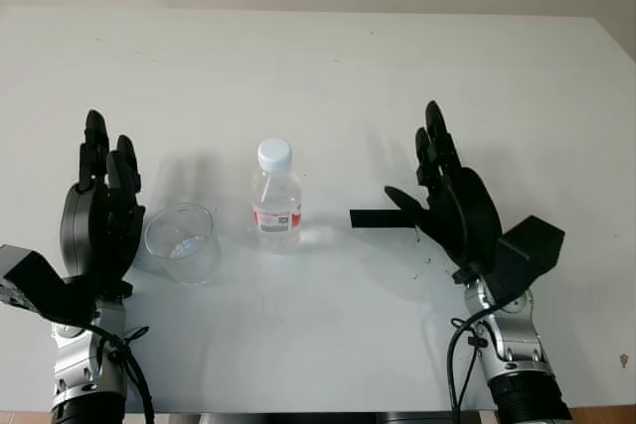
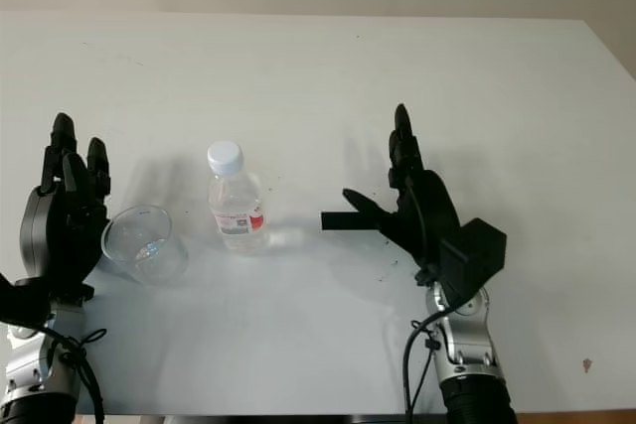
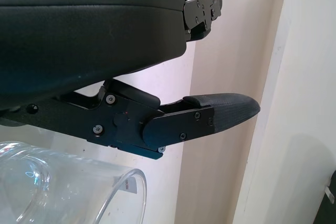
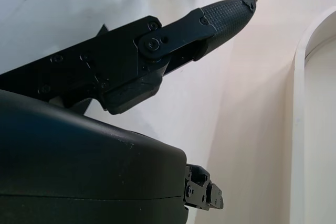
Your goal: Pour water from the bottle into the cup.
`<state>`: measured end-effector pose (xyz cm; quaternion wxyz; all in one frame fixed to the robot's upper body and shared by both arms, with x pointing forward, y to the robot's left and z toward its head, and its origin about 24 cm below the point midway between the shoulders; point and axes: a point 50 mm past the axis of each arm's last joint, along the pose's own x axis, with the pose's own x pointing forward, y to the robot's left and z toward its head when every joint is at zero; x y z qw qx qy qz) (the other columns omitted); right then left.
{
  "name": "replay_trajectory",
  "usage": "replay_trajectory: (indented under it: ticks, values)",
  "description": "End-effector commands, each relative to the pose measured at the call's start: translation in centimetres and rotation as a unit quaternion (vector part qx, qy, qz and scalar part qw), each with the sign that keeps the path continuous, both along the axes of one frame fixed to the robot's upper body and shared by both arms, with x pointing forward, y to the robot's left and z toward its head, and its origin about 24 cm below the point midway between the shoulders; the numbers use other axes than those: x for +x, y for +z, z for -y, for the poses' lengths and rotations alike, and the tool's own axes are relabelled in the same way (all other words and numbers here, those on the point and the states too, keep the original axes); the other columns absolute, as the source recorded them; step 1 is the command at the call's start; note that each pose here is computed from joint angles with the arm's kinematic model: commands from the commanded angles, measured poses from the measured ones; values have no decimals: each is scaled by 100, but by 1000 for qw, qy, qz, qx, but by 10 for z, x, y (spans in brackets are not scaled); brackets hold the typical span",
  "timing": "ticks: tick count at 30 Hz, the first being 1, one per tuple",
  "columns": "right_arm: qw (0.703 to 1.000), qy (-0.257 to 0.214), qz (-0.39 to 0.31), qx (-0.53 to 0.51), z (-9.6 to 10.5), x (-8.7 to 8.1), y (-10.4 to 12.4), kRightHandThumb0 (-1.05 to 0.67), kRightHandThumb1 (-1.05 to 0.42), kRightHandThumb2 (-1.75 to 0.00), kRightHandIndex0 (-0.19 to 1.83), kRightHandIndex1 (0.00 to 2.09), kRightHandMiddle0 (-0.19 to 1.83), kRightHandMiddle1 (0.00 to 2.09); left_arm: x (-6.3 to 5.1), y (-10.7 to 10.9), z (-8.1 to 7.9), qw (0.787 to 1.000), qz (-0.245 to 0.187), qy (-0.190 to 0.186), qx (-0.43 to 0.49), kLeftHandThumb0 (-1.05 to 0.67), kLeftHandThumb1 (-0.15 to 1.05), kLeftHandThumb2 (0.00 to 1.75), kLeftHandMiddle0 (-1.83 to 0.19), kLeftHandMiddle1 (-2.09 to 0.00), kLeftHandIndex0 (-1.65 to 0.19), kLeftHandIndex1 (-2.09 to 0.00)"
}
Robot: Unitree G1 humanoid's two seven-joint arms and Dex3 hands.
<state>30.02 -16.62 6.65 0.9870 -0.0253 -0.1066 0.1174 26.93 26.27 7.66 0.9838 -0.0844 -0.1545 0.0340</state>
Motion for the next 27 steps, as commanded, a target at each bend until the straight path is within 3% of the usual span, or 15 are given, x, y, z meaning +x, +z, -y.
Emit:
replay_trajectory:
  ticks: [1, 7, 13, 20, 27]
  values:
    - [1000, 10, 9, 3, -3, 0, 5, -85, -96, -5, -19, 0, -19, 0, -6, -3, -2, 1000, -2, 1, 3, -71, 105, 59, 18, -5, 19, -3]
    - [1000, 26, -7, -5, -2, 1, 0, -86, -96, -5, -19, 0, -19, 0, -5, -3, -2, 1000, -7, 3, 5, -71, 105, 58, 17, -6, 18, -4]
    - [996, 72, -1, -46, -5, 3, 4, -94, -94, -5, -19, 0, -19, 0, -2, -3, 0, 1000, -13, 5, 0, -72, 105, 57, 17, -6, 18, -5]
    - [981, 184, 29, -61, -39, 4, 23, -96, -92, -5, -19, 0, -19, 0, 1, -3, 3, 1000, -7, -3, -10, -73, 105, 54, 15, -6, 17, -5]
    - [967, 251, 16, -48, -74, 3, 20, -95, -90, -5, -19, 0, -19, 0, 0, -2, 4, 1000, -4, 3, 1, -73, 105, 57, 16, -5, 17, -6]
